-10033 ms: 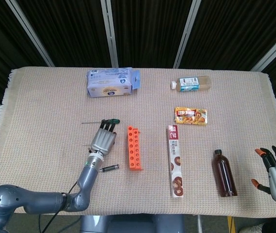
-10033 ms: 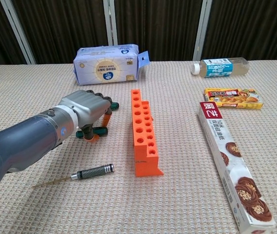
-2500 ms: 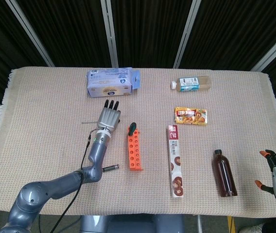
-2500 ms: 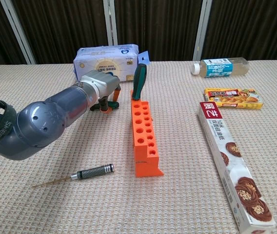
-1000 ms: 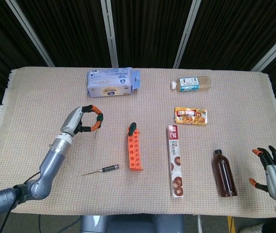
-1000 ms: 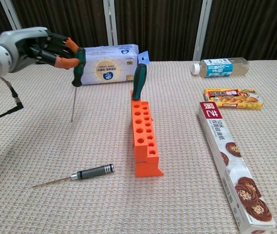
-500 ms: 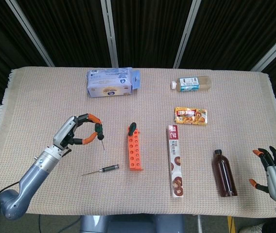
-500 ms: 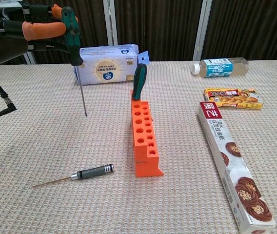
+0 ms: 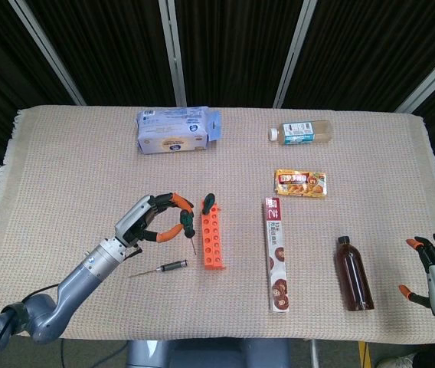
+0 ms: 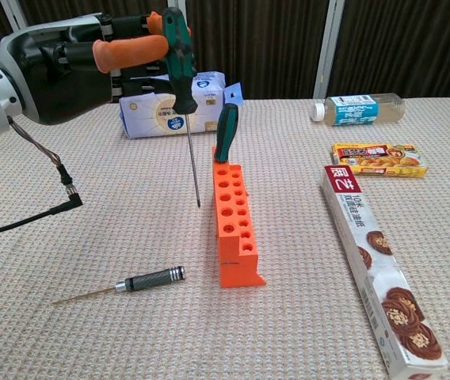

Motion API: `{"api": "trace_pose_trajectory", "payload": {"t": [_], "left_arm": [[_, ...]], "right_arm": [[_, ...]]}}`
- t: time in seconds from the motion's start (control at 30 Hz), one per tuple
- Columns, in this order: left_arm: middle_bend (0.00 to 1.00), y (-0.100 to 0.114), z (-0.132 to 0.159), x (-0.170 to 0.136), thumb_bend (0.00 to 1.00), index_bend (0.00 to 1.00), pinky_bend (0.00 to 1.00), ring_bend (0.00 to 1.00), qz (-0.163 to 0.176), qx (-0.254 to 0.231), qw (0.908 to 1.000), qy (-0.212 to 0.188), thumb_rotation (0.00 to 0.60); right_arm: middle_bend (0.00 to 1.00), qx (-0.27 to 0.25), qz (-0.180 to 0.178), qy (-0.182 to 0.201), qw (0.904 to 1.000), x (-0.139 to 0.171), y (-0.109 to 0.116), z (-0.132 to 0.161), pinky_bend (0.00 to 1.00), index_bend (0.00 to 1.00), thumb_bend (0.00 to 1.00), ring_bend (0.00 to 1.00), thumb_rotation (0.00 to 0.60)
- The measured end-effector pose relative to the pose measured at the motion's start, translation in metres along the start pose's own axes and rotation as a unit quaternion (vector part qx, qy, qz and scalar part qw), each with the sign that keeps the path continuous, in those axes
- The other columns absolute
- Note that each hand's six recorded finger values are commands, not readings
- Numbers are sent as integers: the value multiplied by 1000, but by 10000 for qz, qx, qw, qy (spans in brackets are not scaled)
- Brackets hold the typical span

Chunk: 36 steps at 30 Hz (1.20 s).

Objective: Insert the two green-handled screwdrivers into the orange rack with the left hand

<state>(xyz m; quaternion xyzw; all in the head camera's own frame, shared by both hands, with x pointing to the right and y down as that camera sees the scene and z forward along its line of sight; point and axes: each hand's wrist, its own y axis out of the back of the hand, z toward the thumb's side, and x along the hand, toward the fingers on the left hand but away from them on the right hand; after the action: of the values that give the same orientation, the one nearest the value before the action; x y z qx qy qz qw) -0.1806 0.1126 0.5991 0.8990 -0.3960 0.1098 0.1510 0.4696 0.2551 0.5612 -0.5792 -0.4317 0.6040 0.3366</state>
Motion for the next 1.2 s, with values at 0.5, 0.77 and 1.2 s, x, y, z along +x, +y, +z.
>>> {"api": "trace_pose_trajectory", "payload": {"t": [0.5, 0.77, 1.2], "left_arm": [[407, -19, -9, 12, 500, 693, 246, 248, -192, -48, 9998, 21, 600], [410, -27, -11, 14, 499, 696, 246, 248, -287, 71, 9996, -21, 600], [410, -37, -17, 19, 499, 696, 245, 248, -335, 325, 9989, -67, 600]], "right_arm": [[150, -10, 0, -55, 10000, 1, 0, -4, 125, 199, 0, 17, 600], [150, -13, 15, -83, 10000, 1, -1, -6, 125, 198, 0, 17, 600], [150, -13, 24, -127, 9999, 1, -1, -8, 125, 199, 0, 18, 600]]}}
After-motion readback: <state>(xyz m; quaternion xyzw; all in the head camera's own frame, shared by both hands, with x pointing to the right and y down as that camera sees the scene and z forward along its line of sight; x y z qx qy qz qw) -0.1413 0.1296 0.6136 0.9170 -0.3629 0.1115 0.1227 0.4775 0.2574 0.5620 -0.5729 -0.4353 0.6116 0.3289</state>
